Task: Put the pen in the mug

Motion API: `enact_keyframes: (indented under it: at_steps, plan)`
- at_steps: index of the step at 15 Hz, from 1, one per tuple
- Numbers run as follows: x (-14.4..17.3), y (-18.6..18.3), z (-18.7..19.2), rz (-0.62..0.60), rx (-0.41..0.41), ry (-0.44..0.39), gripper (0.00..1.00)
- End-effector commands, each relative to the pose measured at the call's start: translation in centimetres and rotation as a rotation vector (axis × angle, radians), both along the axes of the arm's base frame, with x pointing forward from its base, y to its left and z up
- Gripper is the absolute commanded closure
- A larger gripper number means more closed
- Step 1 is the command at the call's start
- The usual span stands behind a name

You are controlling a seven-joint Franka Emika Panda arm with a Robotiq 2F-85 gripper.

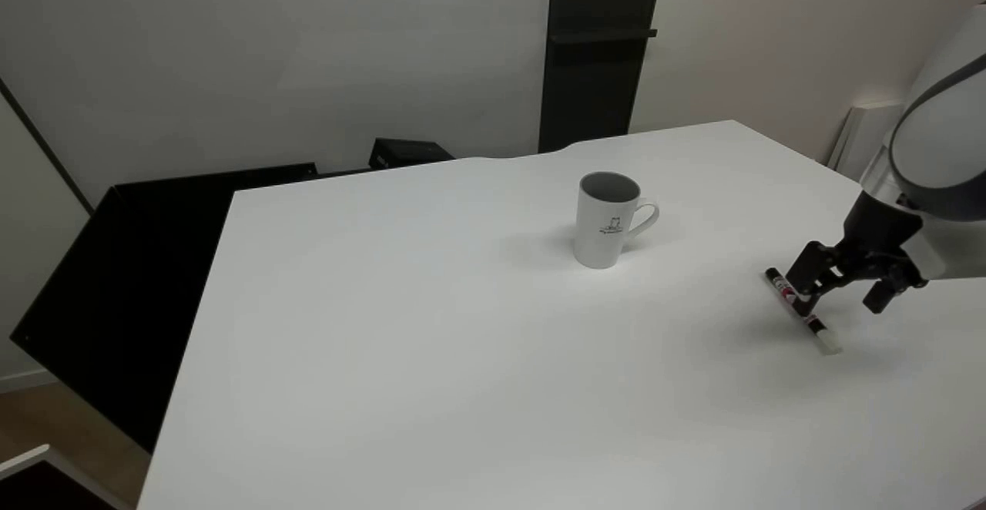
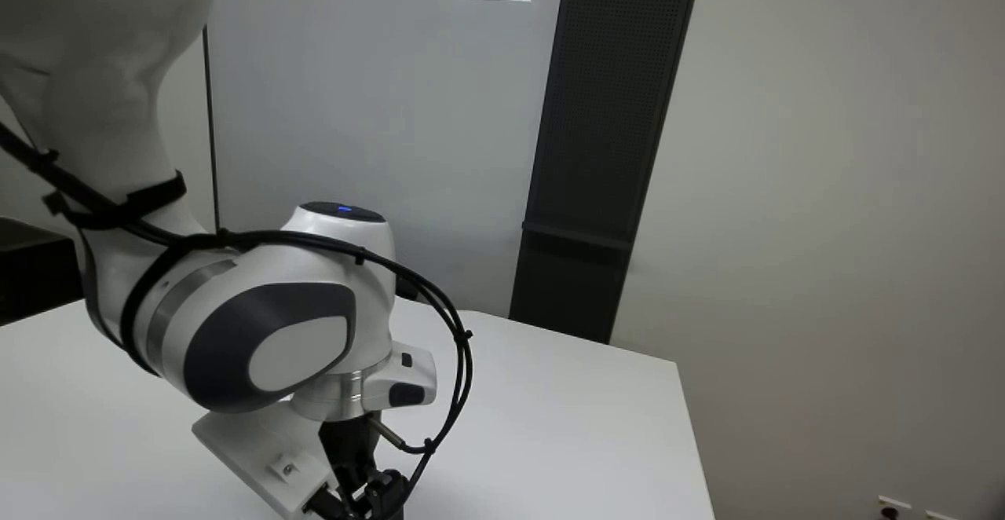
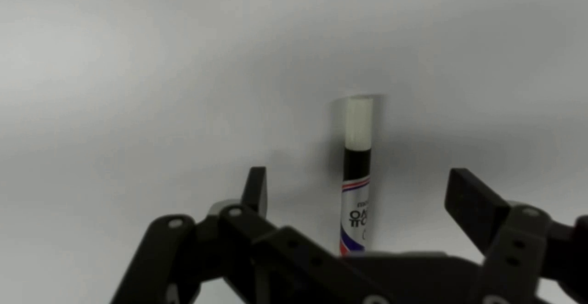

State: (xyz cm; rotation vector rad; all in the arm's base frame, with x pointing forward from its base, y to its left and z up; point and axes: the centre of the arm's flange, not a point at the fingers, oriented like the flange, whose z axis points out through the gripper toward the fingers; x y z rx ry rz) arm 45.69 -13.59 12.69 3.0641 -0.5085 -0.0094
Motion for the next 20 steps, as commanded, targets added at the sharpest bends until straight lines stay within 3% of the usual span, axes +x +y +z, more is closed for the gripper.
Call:
enact_keyframes:
  at_steps: [1,15,16,17,20]
  plan:
    - [0.9,-0.2,-1.5,0.01,0.0,-0.031,0.0]
    - [0.6,0.7,-3.4,0.006,0.014,-0.018,0.0]
    - [0.6,0.8,-3.4,0.003,0.014,-0.017,0.25]
    - [0.5,0.9,-3.5,0.007,0.015,-0.016,0.27]
    - [0.5,0.9,-3.5,0.002,0.021,-0.017,0.45]
